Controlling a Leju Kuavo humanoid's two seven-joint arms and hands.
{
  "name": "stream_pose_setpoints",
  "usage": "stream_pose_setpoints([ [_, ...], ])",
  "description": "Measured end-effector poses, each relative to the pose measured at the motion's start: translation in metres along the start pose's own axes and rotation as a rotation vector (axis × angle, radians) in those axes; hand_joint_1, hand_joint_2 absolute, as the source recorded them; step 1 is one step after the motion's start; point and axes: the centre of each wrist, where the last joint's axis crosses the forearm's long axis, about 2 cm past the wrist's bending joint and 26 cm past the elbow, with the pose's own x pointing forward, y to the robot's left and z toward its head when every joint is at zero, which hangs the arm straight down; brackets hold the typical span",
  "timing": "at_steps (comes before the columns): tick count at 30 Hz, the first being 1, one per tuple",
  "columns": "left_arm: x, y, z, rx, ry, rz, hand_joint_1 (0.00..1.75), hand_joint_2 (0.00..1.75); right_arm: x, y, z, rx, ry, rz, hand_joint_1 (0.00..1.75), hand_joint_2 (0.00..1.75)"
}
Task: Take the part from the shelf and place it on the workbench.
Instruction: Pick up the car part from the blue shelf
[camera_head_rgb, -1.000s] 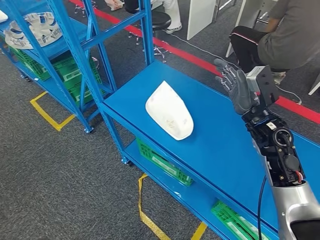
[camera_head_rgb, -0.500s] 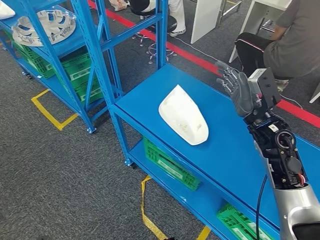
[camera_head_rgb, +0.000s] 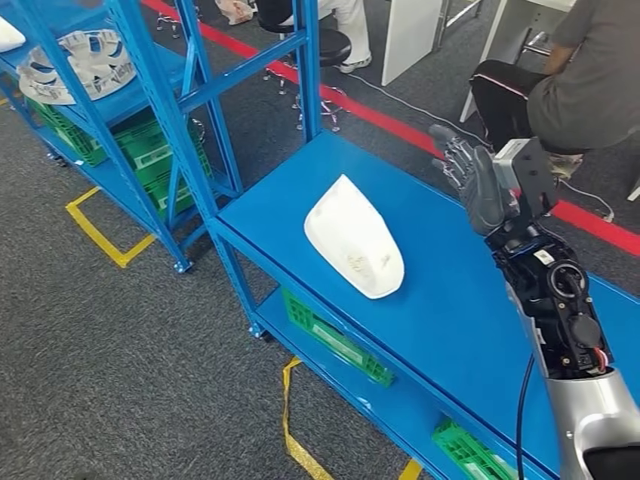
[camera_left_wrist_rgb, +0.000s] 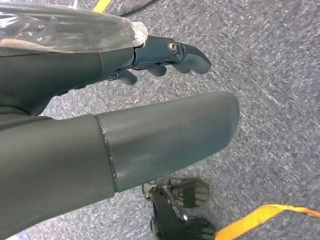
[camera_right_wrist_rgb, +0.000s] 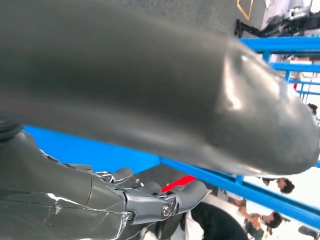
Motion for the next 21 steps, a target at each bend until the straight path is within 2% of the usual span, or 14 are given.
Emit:
stream_pose_setpoints([
  [21, 0.0002, -0.0009, -0.0001, -0.002, 0.007, -0.003, 0.00, 0.00, -0.0023, 0.0009, 0.0017, 0.001, 0.015, 0.033, 0.00, 0.00],
])
